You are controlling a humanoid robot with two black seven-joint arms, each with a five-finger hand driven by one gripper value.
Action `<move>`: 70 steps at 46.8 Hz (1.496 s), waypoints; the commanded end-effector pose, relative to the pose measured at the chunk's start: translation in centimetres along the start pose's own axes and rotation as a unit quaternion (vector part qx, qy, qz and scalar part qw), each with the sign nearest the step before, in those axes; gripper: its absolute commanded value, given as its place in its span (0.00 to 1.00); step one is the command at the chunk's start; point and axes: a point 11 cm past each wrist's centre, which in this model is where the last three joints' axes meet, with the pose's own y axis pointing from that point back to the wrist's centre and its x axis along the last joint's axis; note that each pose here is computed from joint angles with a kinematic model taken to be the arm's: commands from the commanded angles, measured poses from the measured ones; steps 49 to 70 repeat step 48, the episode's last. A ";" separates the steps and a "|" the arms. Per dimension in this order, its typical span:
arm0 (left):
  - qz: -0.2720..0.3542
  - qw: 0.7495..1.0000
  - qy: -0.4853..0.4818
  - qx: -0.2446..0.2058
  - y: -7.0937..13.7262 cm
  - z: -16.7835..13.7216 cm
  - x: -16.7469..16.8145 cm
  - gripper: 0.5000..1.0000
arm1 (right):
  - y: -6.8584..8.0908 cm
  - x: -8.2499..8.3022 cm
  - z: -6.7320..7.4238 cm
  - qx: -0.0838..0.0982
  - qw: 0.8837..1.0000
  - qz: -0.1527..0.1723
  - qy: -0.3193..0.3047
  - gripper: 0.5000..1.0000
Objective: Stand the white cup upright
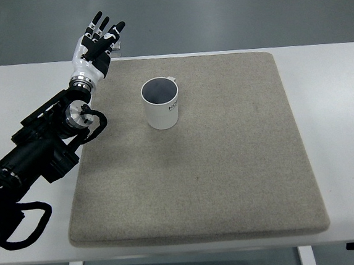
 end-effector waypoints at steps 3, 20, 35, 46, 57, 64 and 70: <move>0.009 0.998 0.042 0.036 -0.1 -0.8 -0.1 0.98 | 0.0 0.0 0.0 0.000 1.000 -0.001 -0.002 0.86; 0.019 0.990 0.139 0.028 -0.3 0.4 1.0 0.98 | 0.0 -0.1 0.1 -0.001 1.000 -0.003 0.000 0.86; -0.008 0.989 0.145 0.022 -0.1 0.9 1.8 0.98 | 0.0 -0.1 0.1 -0.001 1.000 -0.003 -0.001 0.86; -0.001 0.990 0.142 0.019 0.1 1.0 2.9 0.98 | 0.0 -0.1 0.0 0.001 1.000 -0.004 -0.001 0.86; -0.001 0.990 0.141 0.019 0.1 0.9 2.9 0.98 | 0.0 -0.1 -0.1 0.002 1.000 -0.004 -0.001 0.86; -0.001 0.990 0.141 0.019 0.1 0.9 2.9 0.98 | 0.0 -0.1 -0.1 0.002 1.000 -0.004 -0.001 0.86; -0.001 0.990 0.141 0.019 0.1 0.9 2.9 0.98 | 0.0 -0.1 -0.1 0.002 1.000 -0.004 -0.001 0.86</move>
